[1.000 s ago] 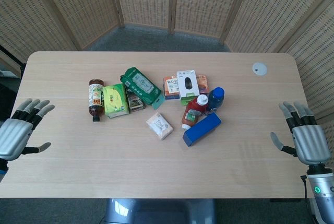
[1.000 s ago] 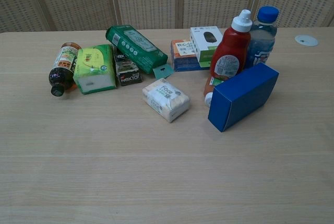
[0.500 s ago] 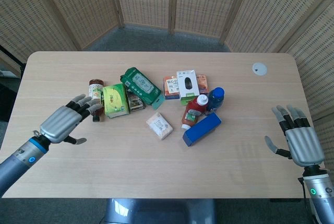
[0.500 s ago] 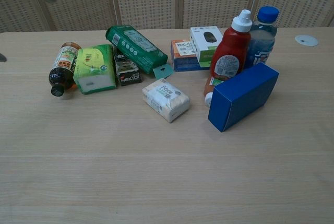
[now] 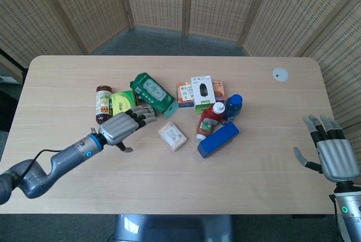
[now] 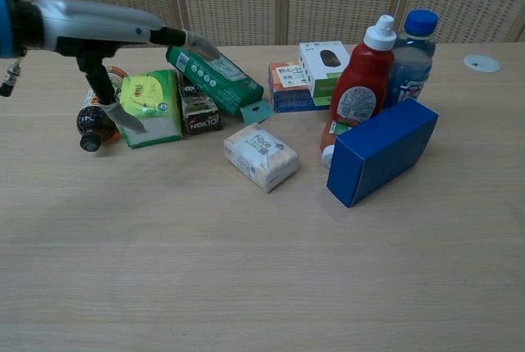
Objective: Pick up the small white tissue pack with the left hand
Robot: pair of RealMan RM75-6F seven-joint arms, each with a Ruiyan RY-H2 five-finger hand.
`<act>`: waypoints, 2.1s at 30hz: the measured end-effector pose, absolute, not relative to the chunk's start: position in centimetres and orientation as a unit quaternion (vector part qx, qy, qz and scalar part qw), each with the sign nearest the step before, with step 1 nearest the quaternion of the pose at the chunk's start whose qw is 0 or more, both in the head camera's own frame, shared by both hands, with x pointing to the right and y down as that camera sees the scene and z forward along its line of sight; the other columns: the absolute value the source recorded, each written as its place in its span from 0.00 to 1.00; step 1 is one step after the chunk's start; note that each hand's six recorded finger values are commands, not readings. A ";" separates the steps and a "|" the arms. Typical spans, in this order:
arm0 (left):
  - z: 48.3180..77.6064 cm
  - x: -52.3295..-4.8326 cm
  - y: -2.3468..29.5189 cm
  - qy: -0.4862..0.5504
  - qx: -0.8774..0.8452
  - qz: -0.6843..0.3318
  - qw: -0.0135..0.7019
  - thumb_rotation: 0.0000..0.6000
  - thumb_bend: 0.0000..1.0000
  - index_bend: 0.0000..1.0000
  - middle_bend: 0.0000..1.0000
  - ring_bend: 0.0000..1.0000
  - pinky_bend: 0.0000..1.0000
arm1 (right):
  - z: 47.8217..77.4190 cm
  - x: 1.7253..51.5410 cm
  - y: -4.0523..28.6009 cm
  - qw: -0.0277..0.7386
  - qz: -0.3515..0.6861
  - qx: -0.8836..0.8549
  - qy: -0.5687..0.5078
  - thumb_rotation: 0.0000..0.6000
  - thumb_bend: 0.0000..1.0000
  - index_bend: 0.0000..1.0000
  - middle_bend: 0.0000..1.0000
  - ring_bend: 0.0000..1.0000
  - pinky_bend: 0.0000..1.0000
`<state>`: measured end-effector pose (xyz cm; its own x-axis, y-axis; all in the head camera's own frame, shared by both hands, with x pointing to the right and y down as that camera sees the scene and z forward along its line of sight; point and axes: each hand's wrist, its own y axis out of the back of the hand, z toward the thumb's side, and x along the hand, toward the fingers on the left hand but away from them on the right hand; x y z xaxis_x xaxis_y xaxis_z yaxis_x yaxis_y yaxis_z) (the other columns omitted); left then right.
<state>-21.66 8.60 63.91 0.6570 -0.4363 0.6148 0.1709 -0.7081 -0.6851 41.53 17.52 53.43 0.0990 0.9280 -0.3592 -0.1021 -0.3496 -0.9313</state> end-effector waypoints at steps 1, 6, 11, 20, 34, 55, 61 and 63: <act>64.4 -21.0 8.6 0.074 -0.832 -0.405 0.371 1.00 0.07 0.05 0.02 0.00 0.00 | 53.4 41.5 17.6 0.450 0.573 -0.589 -0.350 0.02 0.39 0.00 0.00 0.00 0.00; 66.2 -18.7 8.2 0.057 -0.835 -0.404 0.369 1.00 0.07 0.05 0.03 0.00 0.00 | 53.1 41.5 17.8 0.452 0.572 -0.588 -0.351 0.02 0.39 0.00 0.00 0.00 0.00; 68.1 -16.9 8.0 0.042 -0.836 -0.409 0.364 1.00 0.07 0.05 0.04 0.00 0.00 | 52.8 41.9 18.1 0.450 0.574 -0.584 -0.356 0.02 0.39 0.00 0.00 0.00 0.00; 70.8 -13.4 8.7 0.021 -0.841 -0.408 0.355 1.00 0.07 0.07 0.06 0.00 0.00 | 52.4 42.7 18.5 0.447 0.581 -0.577 -0.360 0.02 0.39 0.00 0.00 0.00 0.00; 74.7 -11.1 9.5 0.011 -0.834 -0.429 0.346 1.00 0.07 0.18 0.14 0.01 0.00 | 52.5 43.4 19.1 0.439 0.589 -0.574 -0.362 0.02 0.39 0.00 0.00 0.00 0.00; 76.2 -10.2 9.8 0.064 -0.831 -0.417 0.364 1.00 0.07 0.73 0.72 0.65 0.45 | 52.5 43.8 19.4 0.433 0.588 -0.576 -0.369 0.02 0.39 0.00 0.00 0.00 0.00; 74.0 -11.0 8.0 0.109 -0.838 -0.398 0.356 1.00 0.07 0.70 0.71 0.64 0.45 | 52.5 43.5 19.3 0.434 0.585 -0.579 -0.367 0.01 0.39 0.00 0.00 0.00 0.00; 72.8 -11.5 7.3 0.124 -0.841 -0.388 0.356 1.00 0.06 0.70 0.70 0.64 0.44 | 52.6 43.3 19.2 0.436 0.581 -0.581 -0.366 0.02 0.39 0.00 0.00 0.00 0.00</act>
